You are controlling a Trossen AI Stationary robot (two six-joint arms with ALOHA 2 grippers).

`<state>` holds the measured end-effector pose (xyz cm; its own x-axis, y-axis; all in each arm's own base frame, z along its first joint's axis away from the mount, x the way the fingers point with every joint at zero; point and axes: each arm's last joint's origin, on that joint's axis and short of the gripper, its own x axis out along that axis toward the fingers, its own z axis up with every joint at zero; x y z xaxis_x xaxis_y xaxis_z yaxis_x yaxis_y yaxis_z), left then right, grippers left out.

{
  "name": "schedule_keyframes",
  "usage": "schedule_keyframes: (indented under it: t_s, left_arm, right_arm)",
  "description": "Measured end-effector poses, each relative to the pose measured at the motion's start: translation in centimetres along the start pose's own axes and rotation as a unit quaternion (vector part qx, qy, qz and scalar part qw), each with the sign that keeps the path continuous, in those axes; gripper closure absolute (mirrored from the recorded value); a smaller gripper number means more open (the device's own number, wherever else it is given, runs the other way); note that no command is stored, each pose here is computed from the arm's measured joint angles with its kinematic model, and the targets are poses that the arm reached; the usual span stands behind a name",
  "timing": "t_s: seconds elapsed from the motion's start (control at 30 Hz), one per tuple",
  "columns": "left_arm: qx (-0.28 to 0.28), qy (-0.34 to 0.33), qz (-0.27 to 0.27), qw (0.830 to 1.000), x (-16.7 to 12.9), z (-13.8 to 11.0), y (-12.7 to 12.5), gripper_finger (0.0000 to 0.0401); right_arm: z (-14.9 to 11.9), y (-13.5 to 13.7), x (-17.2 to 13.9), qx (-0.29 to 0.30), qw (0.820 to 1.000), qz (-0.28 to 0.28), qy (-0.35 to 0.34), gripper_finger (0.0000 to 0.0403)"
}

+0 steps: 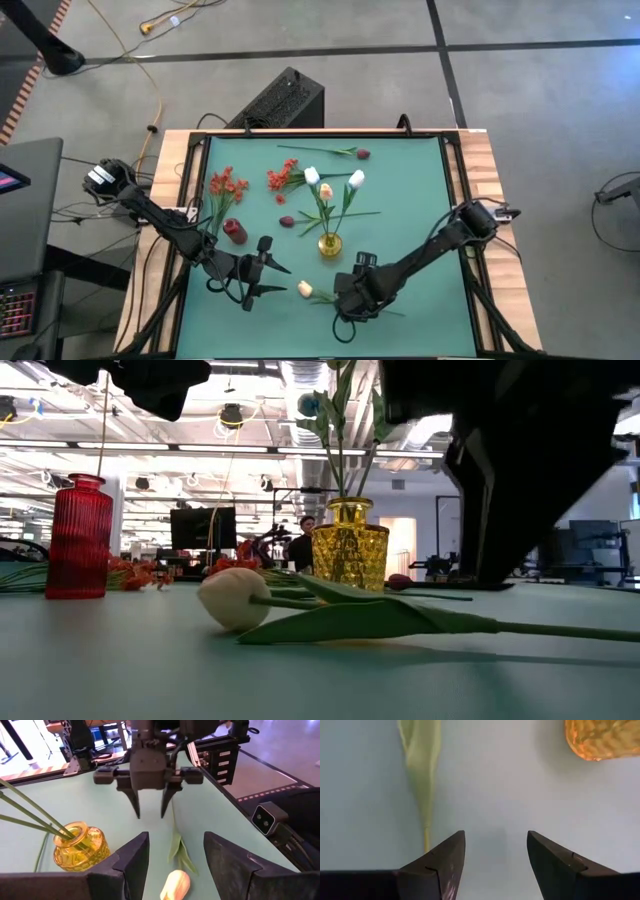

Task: Sort flowers into vase by color
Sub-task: Put the yellow flower into the yellow vase

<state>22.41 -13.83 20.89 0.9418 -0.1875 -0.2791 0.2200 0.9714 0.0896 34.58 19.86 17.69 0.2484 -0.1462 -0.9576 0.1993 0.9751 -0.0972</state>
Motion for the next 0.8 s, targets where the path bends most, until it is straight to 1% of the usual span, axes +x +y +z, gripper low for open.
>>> schedule_keyframes:
  t_s: [0.13,0.2,0.37,0.5,0.8]
  left_arm:
    - [-0.001,0.0,0.0,1.0,0.0,0.0,0.0,0.0223]
    - [-0.003,0.0,0.0,1.0,0.0,0.0,0.0,0.0223]
    - [-0.003,0.0,0.0,1.0,0.0,0.0,0.0,0.0223]
    - [-0.004,0.0,0.0,1.0,0.0,0.0,0.0,0.0223]
    - [-0.004,-0.002,0.0,1.0,0.0,0.0,0.0,0.0223]
  right_arm:
    - [0.4,1.0,-0.5,0.004,0.999,0.049,-0.012,0.0163]
    - [0.2,1.5,-0.6,0.006,0.998,0.064,-0.015,0.0163]
    - [-0.4,2.0,-0.3,0.027,0.997,0.073,-0.016,0.0163]
    - [-0.9,2.2,0.6,0.033,0.996,0.084,-0.029,0.0163]
    - [-1.2,1.6,2.4,0.045,0.994,0.091,-0.038,0.0163]
